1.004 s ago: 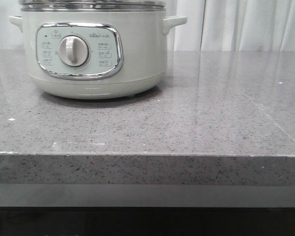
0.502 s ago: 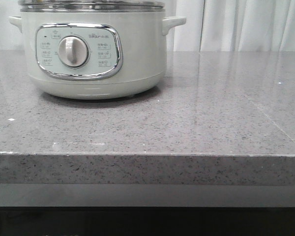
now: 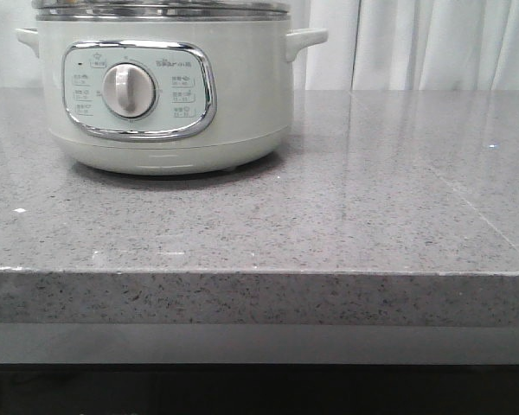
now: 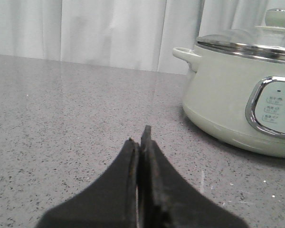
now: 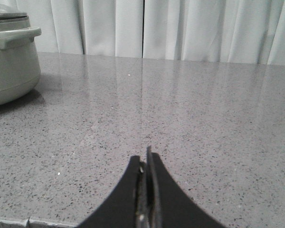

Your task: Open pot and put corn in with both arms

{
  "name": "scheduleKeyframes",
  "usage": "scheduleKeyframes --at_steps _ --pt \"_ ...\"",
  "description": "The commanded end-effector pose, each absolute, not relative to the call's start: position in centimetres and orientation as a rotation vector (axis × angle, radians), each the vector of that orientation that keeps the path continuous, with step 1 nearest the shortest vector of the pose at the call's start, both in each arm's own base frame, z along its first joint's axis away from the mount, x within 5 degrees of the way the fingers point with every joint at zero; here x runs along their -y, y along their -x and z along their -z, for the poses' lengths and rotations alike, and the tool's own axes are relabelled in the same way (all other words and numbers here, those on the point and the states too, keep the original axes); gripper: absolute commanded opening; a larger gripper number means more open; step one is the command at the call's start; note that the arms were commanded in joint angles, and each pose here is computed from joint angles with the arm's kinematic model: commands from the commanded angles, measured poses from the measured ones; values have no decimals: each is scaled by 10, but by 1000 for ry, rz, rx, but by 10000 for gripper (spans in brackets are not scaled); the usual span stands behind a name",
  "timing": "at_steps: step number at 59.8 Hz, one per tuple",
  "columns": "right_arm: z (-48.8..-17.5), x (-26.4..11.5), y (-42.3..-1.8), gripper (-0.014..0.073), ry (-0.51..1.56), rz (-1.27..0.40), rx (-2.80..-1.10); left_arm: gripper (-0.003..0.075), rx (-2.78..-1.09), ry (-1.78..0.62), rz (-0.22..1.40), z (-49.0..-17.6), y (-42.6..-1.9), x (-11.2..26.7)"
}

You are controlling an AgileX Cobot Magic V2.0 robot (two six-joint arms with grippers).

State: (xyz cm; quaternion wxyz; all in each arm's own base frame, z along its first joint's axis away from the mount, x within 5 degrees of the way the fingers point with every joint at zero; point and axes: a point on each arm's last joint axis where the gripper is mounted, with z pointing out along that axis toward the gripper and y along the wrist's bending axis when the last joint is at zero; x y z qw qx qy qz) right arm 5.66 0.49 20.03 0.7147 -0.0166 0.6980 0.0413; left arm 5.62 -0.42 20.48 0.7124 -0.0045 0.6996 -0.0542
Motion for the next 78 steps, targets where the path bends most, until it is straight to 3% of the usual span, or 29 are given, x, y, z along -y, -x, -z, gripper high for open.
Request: scheduleKeyframes --at_steps 1,78 --pt "-213 -3 -54 -68 20 -87 -1429 -20 -1465 25 125 -210 -55 3" --pt "-217 -2 -53 -68 -23 -99 -1385 -20 -1465 25 125 -210 -55 3"
